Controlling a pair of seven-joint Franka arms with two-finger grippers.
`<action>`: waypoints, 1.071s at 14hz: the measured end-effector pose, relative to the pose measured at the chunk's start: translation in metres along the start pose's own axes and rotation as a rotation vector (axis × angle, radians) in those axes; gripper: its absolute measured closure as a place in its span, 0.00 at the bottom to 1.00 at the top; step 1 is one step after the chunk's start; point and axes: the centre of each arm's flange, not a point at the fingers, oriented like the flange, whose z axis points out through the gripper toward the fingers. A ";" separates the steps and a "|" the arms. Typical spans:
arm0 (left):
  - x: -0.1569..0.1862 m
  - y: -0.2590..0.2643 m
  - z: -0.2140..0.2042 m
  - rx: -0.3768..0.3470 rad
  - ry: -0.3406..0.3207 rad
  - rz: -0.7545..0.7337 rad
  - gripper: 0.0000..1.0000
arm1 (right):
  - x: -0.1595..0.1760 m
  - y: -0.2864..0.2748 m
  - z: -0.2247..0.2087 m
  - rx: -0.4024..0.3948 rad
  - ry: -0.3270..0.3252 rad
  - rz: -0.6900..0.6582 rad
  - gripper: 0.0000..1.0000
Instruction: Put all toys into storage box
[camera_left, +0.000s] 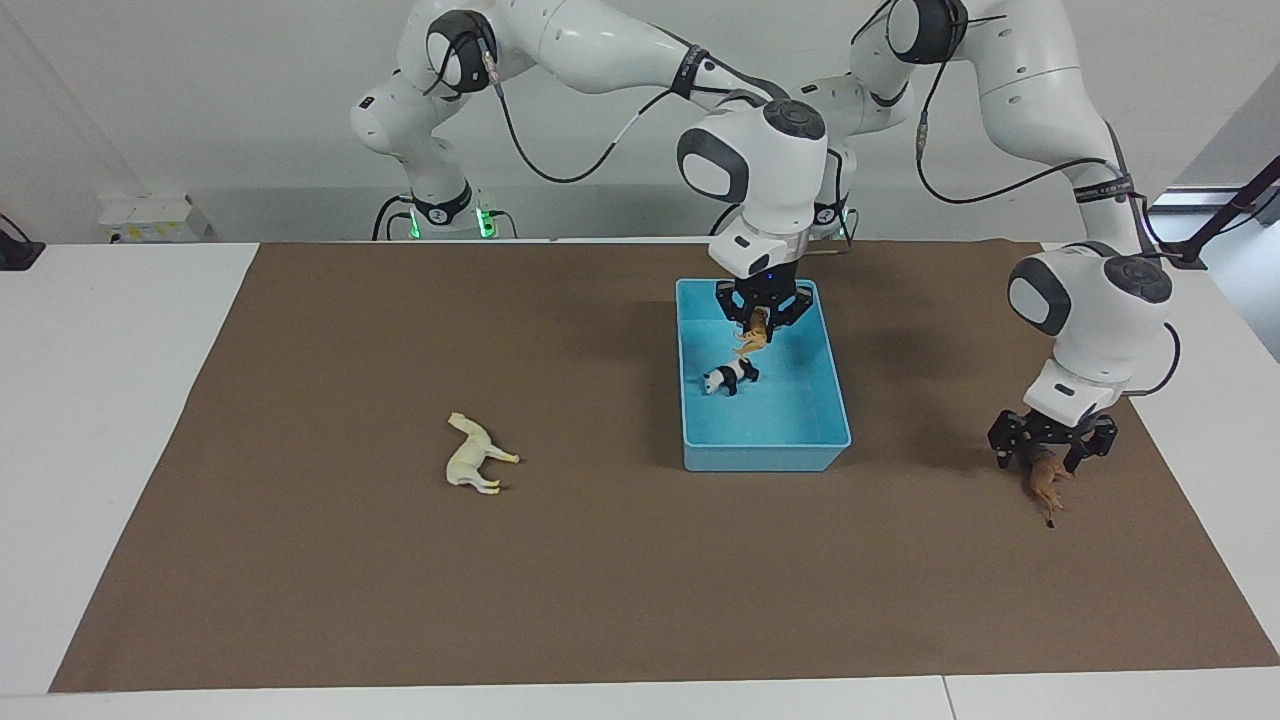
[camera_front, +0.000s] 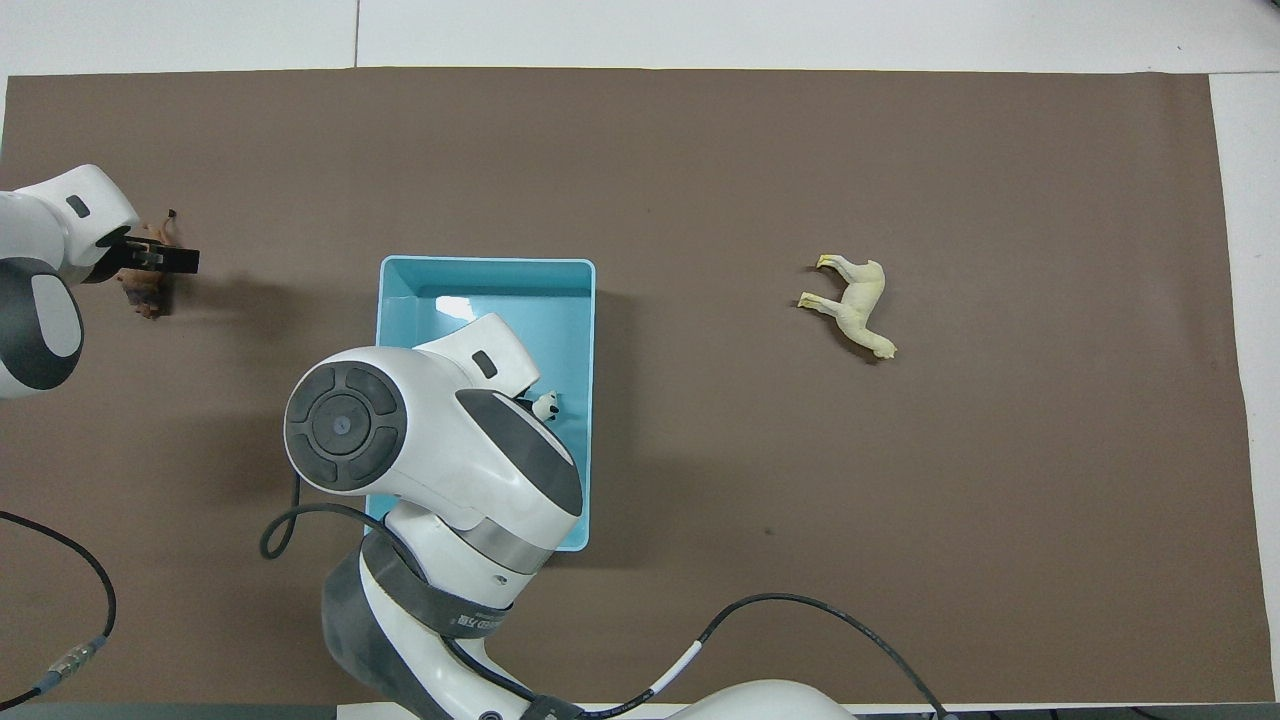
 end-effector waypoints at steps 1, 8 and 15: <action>0.001 -0.007 0.000 0.008 0.005 -0.001 0.00 | 0.002 0.001 -0.003 -0.001 0.001 0.021 0.50; -0.005 -0.029 0.029 0.044 0.029 0.004 0.00 | 0.073 0.070 -0.056 -0.086 -0.011 0.193 0.00; -0.014 -0.030 0.042 0.037 0.009 0.000 0.00 | 0.245 0.282 -0.026 -0.142 -0.046 0.334 0.00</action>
